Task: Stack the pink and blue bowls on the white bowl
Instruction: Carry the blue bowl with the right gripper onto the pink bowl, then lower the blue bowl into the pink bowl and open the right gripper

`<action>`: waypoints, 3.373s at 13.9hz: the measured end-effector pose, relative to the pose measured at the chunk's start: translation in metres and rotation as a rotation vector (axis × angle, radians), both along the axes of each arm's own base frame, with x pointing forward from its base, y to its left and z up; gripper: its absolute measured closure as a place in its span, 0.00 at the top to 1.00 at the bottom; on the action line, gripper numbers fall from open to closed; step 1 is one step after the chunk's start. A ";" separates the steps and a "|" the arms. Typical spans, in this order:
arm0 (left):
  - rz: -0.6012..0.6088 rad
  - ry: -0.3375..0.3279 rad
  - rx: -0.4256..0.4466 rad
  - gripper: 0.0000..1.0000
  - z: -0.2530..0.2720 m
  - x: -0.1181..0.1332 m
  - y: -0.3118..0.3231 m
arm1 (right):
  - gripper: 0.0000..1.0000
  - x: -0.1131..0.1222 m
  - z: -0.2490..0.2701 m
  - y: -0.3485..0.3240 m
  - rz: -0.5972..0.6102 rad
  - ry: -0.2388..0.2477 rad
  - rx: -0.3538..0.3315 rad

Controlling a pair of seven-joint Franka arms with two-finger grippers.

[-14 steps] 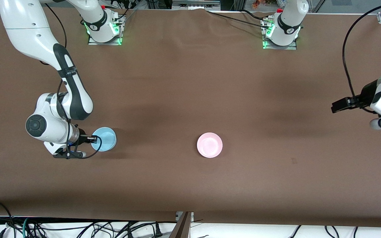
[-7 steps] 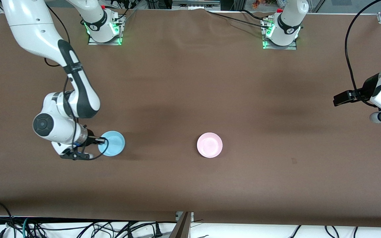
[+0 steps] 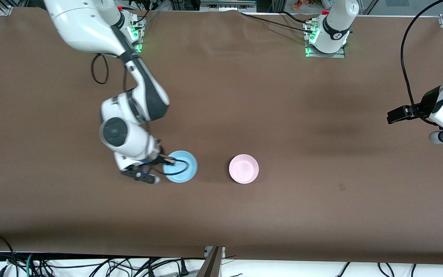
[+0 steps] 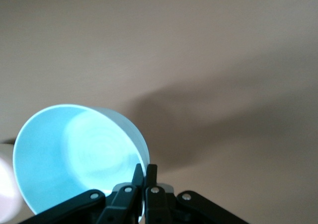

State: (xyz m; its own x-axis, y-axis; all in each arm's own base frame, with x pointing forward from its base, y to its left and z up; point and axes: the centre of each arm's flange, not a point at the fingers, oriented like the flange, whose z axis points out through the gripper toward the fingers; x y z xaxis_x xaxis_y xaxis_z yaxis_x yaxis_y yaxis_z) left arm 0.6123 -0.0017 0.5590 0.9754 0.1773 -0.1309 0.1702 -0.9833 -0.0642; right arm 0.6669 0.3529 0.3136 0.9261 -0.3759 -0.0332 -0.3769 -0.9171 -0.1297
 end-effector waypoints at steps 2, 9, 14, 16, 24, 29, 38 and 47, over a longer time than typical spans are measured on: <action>0.001 0.003 0.000 1.00 -0.002 0.001 0.001 | 0.03 -0.008 -0.002 0.052 -0.094 -0.009 0.024; 0.001 0.004 0.000 1.00 -0.002 0.001 0.001 | 0.03 -0.024 -0.048 0.146 -0.300 -0.138 0.194; 0.001 0.004 0.000 1.00 -0.002 0.001 0.001 | 0.03 -0.036 -0.058 0.167 -0.322 -0.152 0.228; 0.001 0.004 0.000 1.00 -0.002 0.001 0.001 | 0.03 -0.045 -0.058 0.177 -0.322 -0.139 0.226; 0.002 0.004 0.000 1.00 -0.002 0.001 0.001 | 0.03 -0.049 -0.061 0.178 -0.323 -0.122 0.199; 0.002 0.004 0.000 1.00 -0.002 0.001 0.001 | 0.03 -0.048 -0.061 0.178 -0.321 -0.125 0.194; 0.003 0.004 -0.001 1.00 -0.002 0.001 0.002 | 0.03 -0.052 -0.070 0.179 -0.299 -0.122 0.156; 0.003 0.004 -0.001 1.00 -0.002 0.001 0.002 | 0.03 -0.057 -0.085 0.181 -0.285 -0.114 0.130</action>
State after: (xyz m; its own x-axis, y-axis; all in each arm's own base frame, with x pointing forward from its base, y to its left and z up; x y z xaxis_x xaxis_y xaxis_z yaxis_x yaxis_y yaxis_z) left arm 0.6134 0.0002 0.5565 0.9744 0.1801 -0.1345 0.1728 -0.9829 -0.0641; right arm 0.6097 0.5342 0.2287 0.7849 -0.6196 -0.0003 -0.5922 -0.7501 -0.2943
